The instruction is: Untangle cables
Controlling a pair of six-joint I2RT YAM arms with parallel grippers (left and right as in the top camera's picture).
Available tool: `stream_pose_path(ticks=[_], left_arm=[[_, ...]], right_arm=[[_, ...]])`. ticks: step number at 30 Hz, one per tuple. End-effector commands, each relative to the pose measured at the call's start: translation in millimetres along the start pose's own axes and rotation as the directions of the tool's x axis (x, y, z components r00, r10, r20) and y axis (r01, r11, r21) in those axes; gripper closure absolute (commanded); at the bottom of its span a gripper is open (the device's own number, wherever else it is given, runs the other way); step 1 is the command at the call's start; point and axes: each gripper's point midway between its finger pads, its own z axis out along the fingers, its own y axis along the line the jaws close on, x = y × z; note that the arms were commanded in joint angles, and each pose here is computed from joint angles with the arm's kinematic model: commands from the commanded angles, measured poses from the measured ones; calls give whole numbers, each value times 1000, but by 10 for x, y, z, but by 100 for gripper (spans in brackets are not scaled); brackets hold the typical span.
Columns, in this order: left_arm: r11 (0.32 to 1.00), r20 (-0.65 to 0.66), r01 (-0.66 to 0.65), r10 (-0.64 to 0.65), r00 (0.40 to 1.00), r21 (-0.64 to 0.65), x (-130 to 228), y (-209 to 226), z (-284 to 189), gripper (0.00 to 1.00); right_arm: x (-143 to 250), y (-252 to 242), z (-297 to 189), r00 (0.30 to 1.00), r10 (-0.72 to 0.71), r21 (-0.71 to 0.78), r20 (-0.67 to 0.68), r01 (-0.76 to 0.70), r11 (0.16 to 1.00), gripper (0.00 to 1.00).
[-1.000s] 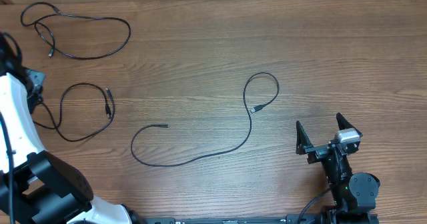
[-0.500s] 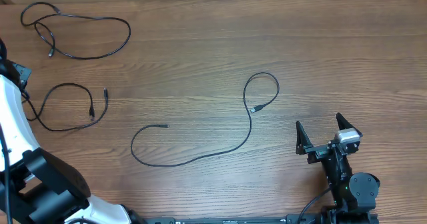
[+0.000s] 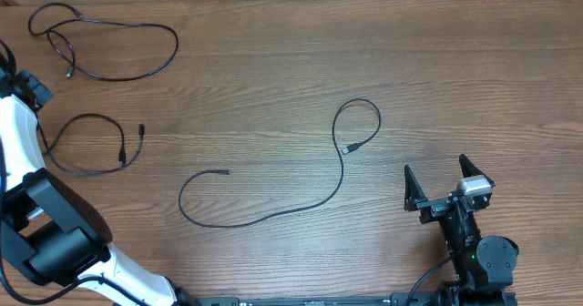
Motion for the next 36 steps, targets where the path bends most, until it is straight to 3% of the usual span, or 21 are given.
stream_pose_path(ticks=[1, 4, 5, 6, 8, 10, 17, 26, 29, 32, 34, 36], left_arm=[[984, 111, -179, 176, 978, 18, -317, -83, -57, 95], [991, 135, -122, 113, 984, 56, -406, -108, -86, 91], [991, 135, -103, 92, 987, 81, -408, -134, -86, 85], [991, 128, -83, 69, 989, 109, -396, -171, -87, 76], [986, 99, -43, 28, 995, 159, -335, -250, -73, 34], [980, 62, -18, 6, 998, 196, -253, -309, -55, 9], [979, -85, 31, -14, 996, 202, 100, -355, -64, 5], [982, -202, 31, 8, 979, 187, 408, -387, -115, 8], [982, -208, 26, 14, 978, 189, 429, -409, -129, 18], [987, -181, 20, 10, 984, 162, 356, -357, -172, 19], [993, -149, 15, 4, 989, 120, 273, -272, -230, 18], [998, -121, 9, -1, 993, 66, 205, -165, -285, 3]], right_arm=[[19, -5, 2, 1000, -2, 4, 3, 2, 1000, 0], [19, -5, 2, 1000, -2, 4, 3, 2, 1000, 0], [18, -5, 2, 1000, -3, 4, 3, 3, 1000, 0], [19, -5, 2, 1000, -2, 4, 3, 2, 1000, 0], [19, -5, 2, 1000, -2, 4, 3, 2, 1000, 0], [18, -5, 2, 1000, -3, 4, 3, 3, 1000, 0], [19, -5, 2, 1000, -2, 4, 3, 2, 1000, 0], [19, -5, 2, 1000, -2, 4, 3, 2, 1000, 0], [19, -5, 2, 1000, -2, 4, 3, 2, 1000, 0], [19, -5, 2, 1000, -2, 4, 3, 2, 1000, 0], [19, -5, 2, 1000, -2, 4, 3, 2, 1000, 0], [18, -5, 2, 1000, -3, 4, 3, 3, 1000, 0]])
